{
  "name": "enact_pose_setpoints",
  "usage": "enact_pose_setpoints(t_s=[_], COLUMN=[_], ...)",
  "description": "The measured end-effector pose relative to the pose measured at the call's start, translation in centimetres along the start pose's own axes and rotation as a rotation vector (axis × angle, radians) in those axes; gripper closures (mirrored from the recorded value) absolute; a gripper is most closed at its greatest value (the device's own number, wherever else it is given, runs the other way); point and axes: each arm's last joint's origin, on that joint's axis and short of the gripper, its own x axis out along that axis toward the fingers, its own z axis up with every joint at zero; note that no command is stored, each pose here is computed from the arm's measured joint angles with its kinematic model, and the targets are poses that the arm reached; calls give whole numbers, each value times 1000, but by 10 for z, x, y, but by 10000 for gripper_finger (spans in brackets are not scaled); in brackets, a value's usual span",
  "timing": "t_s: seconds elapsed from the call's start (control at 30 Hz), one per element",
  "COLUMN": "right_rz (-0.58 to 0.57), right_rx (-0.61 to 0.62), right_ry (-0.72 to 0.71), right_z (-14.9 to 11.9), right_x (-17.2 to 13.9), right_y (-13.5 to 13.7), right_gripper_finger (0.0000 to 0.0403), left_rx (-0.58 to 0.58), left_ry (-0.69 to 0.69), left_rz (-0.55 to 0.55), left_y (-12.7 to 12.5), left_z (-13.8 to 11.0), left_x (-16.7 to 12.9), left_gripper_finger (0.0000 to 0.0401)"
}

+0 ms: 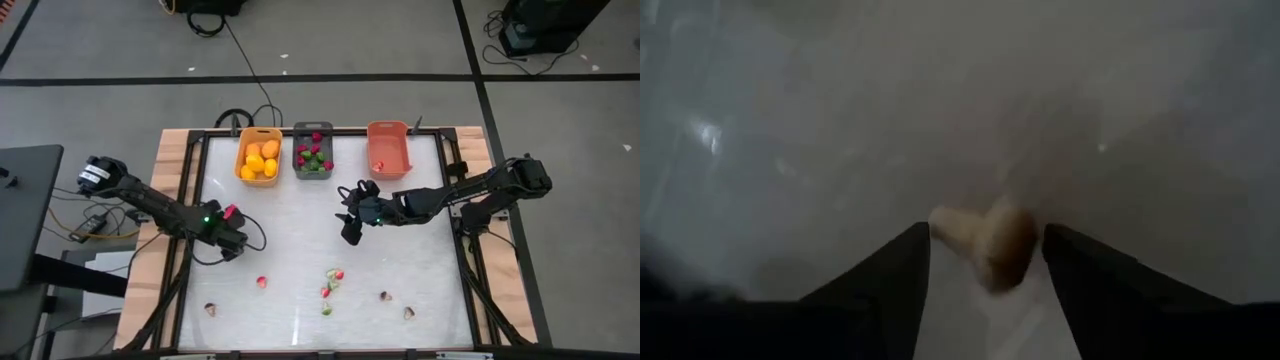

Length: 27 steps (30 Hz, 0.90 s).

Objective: Sort produce into baskets
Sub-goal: Put the brown mushroom into the orange bin

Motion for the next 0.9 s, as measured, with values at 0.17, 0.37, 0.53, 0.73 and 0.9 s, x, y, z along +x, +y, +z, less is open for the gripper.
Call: enact_pose_setpoints(t_s=[0.17, 0.37, 0.53, 0.73, 0.9], right_rz=[0, 1, 1, 60, 147], right_rx=[0, 1, 1, 70, 12], right_ry=[-1, -1, -2, -33, -38], right_z=[0, 0, 0, 0, -15], right_x=[0, 0, 0, 8, 23], right_y=[0, 0, 0, 9, 33], right_gripper_finger=[190, 192, 203, 208, 208], left_rx=[64, 74, 58, 149, 345], left_ry=[-57, -49, -75, -404, -727], left_rz=[-49, -80, -177, -368, -461], left_y=[-5, -7, -15, -38, -52], left_z=[5, 6, 11, 40, 59], left_x=[0, 0, -3, -21, -41], left_gripper_finger=[215, 262, 290, 288, 281])
